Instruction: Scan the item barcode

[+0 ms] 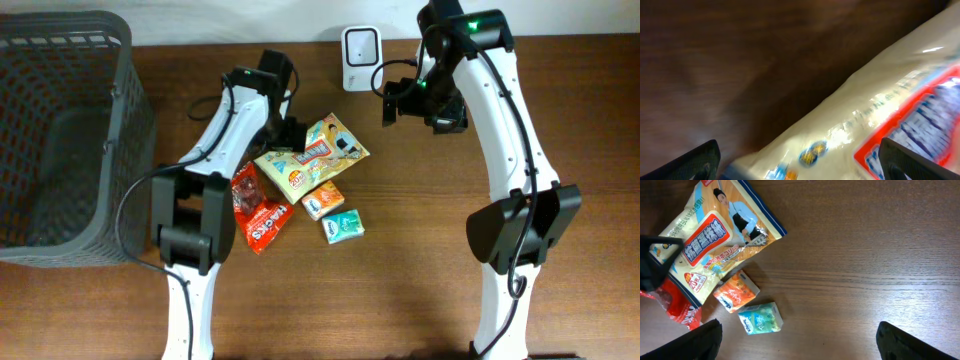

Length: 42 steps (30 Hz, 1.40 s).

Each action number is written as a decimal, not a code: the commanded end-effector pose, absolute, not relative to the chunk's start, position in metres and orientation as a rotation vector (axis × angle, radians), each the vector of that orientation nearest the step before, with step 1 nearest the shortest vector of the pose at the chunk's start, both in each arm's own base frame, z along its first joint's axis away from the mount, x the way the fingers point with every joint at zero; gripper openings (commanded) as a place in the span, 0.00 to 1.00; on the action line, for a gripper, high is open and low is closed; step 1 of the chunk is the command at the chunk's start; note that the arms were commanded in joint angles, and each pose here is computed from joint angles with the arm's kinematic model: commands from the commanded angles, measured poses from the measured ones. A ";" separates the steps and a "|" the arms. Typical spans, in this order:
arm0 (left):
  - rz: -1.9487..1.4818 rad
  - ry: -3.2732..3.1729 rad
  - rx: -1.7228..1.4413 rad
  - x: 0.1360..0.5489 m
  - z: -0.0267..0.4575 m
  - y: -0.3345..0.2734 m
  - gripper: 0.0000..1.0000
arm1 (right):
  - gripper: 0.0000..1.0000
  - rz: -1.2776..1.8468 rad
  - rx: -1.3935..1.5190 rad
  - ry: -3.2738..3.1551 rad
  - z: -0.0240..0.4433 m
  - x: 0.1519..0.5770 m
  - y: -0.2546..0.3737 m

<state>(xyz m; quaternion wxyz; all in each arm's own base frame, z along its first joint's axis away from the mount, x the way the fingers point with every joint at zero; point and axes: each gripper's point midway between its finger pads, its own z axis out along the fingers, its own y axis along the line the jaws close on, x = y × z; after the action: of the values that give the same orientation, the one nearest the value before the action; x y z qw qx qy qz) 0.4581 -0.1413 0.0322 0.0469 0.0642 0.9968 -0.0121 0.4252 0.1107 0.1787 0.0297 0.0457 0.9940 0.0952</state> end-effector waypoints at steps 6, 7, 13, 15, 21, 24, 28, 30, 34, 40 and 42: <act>-0.422 3.099 0.317 0.440 0.022 -0.174 0.99 | 0.99 0.291 0.140 3.087 0.160 0.425 0.115; -0.447 3.106 0.316 0.438 0.022 -0.177 0.99 | 0.99 0.289 0.142 3.094 0.155 0.425 0.115; -0.703 3.132 0.402 0.421 0.012 -0.201 0.97 | 0.99 0.272 0.153 3.154 0.112 0.419 0.114; -0.718 3.165 0.392 0.417 -0.001 -0.202 0.84 | 0.99 0.268 0.156 3.170 0.102 0.416 0.114; -0.716 3.220 0.380 0.411 -0.026 -0.200 0.17 | 0.99 0.266 0.157 3.176 0.091 0.415 0.114; -0.716 3.208 0.382 0.413 -0.026 -0.200 0.00 | 0.98 0.269 0.154 3.162 0.091 0.419 0.114; -0.699 3.198 0.379 0.418 -0.020 -0.198 0.00 | 0.98 0.271 0.152 3.154 0.091 0.421 0.114; -0.683 3.173 0.369 0.428 -0.001 -0.194 0.00 | 0.98 0.271 0.152 3.154 0.091 0.421 0.114; -0.262 3.073 0.344 0.466 0.050 -0.160 0.00 | 0.99 0.271 0.154 3.150 0.091 0.422 0.114; 0.505 2.760 0.142 0.509 0.149 -0.078 0.00 | 0.98 0.287 0.145 3.094 0.091 0.435 0.116; 0.786 2.630 0.083 0.514 0.178 -0.051 0.00 | 0.99 0.251 0.145 3.078 0.091 0.439 0.112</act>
<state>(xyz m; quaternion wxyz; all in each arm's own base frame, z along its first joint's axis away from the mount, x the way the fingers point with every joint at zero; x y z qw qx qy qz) 0.4967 -0.1118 0.0964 0.0960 0.0828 0.9888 0.0787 0.4372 0.1138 0.0893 0.0151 0.0461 0.9946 0.0916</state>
